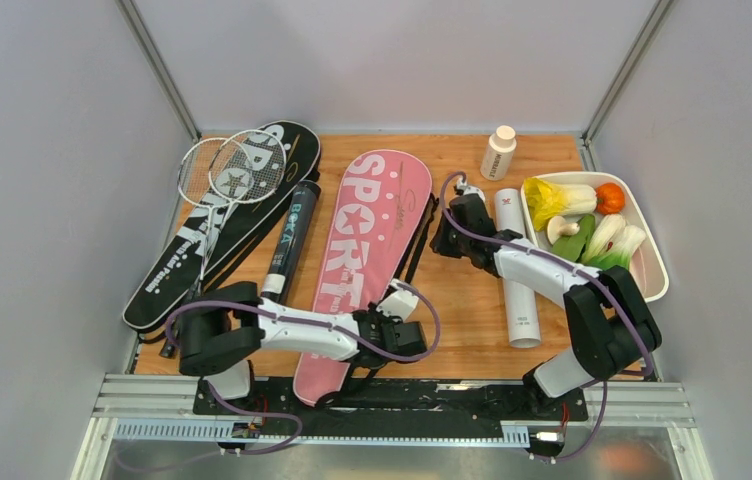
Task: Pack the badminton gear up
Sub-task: Adjust the racket bag at the center of the board.
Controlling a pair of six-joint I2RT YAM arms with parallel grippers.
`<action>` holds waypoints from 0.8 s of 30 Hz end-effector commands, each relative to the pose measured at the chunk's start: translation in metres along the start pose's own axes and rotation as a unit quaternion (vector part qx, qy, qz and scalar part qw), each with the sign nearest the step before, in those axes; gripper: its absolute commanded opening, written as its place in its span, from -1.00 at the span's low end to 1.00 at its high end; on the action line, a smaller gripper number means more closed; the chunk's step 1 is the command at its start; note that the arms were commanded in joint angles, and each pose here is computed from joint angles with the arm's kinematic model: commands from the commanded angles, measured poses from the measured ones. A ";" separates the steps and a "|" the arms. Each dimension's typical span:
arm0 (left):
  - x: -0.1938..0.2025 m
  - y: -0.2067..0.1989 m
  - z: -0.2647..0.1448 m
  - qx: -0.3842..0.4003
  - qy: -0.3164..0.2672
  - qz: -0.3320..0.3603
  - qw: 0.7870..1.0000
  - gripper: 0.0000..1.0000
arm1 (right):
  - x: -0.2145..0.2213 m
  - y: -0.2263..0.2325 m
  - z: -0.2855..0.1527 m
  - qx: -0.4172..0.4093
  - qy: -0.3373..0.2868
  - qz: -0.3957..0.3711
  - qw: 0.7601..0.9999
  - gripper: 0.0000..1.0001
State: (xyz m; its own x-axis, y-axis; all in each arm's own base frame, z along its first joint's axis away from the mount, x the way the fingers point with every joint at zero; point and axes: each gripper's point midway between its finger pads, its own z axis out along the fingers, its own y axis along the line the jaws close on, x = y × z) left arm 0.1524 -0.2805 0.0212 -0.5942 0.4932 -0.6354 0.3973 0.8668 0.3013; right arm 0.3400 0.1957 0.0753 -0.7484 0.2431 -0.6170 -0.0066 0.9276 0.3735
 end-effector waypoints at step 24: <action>-0.014 0.059 -0.035 0.061 -0.005 -0.090 0.994 -1.00 | 0.077 0.119 0.040 -0.177 0.081 0.158 0.968 0.16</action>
State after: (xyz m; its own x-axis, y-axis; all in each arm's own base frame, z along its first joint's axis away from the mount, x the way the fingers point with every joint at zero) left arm 0.1624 -0.2417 0.0739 -0.6563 0.3084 -0.6886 0.3525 0.9323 0.0816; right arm 0.3020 0.3231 0.0407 -0.8696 0.3766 -0.3193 0.0135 0.6646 0.7471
